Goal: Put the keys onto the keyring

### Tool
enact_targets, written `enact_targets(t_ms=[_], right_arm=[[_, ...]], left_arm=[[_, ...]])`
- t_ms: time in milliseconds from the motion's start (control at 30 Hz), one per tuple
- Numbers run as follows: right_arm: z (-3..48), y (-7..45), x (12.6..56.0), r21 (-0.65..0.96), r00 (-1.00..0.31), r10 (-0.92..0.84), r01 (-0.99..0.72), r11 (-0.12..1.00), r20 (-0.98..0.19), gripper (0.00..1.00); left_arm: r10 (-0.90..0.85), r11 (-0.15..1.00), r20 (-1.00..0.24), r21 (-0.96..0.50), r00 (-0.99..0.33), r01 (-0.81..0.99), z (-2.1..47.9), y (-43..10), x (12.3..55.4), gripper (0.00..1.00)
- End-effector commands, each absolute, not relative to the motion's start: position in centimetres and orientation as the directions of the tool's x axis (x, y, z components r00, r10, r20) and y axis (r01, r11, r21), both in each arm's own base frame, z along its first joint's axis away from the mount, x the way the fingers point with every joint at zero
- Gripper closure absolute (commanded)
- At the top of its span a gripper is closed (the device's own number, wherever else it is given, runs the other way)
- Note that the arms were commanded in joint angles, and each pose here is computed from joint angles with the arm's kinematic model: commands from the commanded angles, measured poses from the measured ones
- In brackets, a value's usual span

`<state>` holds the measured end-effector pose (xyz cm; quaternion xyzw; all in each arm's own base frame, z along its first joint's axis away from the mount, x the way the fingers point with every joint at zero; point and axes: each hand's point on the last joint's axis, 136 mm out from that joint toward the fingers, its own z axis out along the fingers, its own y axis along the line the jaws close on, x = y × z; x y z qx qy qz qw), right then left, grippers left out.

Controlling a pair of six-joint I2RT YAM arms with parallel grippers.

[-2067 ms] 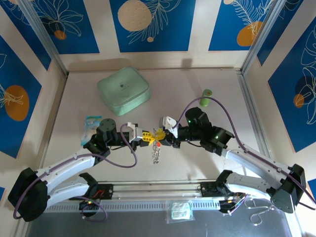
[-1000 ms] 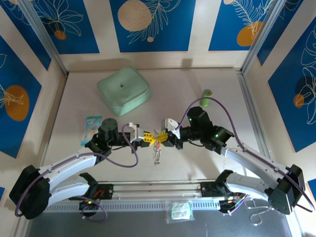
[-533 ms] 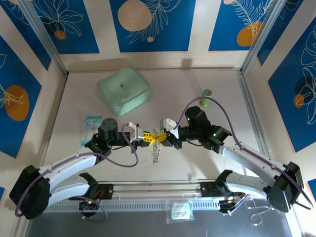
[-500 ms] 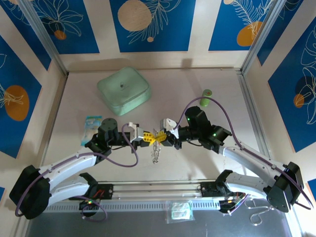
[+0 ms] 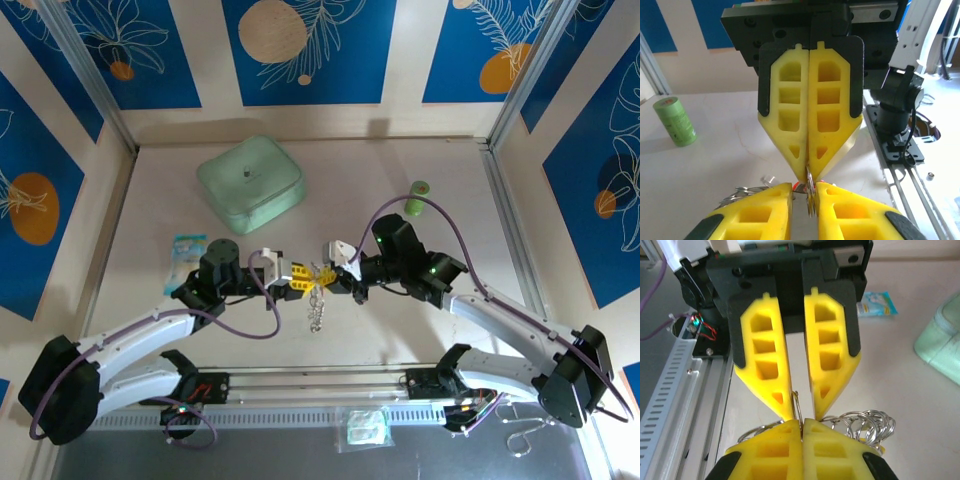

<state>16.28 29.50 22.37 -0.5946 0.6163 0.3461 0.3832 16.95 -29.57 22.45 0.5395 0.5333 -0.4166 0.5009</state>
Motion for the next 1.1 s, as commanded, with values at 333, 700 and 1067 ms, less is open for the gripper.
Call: enact_targets(t_ms=[333, 700, 1067], right_arm=[[23.0, 30.4, 15.4, -0.056, 0.074, -0.567, -0.997, -0.050, -0.820, 1.00], [24.2, 29.8, 15.1, -0.063, 0.063, -0.502, -0.998, -0.018, -0.862, 0.83], [22.5, 28.3, 16.3, -0.061, -0.009, -0.433, -0.987, 0.148, -0.901, 0.62]], left_arm=[[0.272, 0.069, -0.954, 0.151, 0.128, 0.986, 22.2, -29.7, 17.7, 0.88], [0.251, 0.084, -0.958, 0.161, 0.136, 0.983, 22.2, -29.6, 17.6, 1.00], [0.139, 0.082, -0.979, 0.158, 0.146, 0.984, 23.5, -29.7, 17.0, 1.00]])
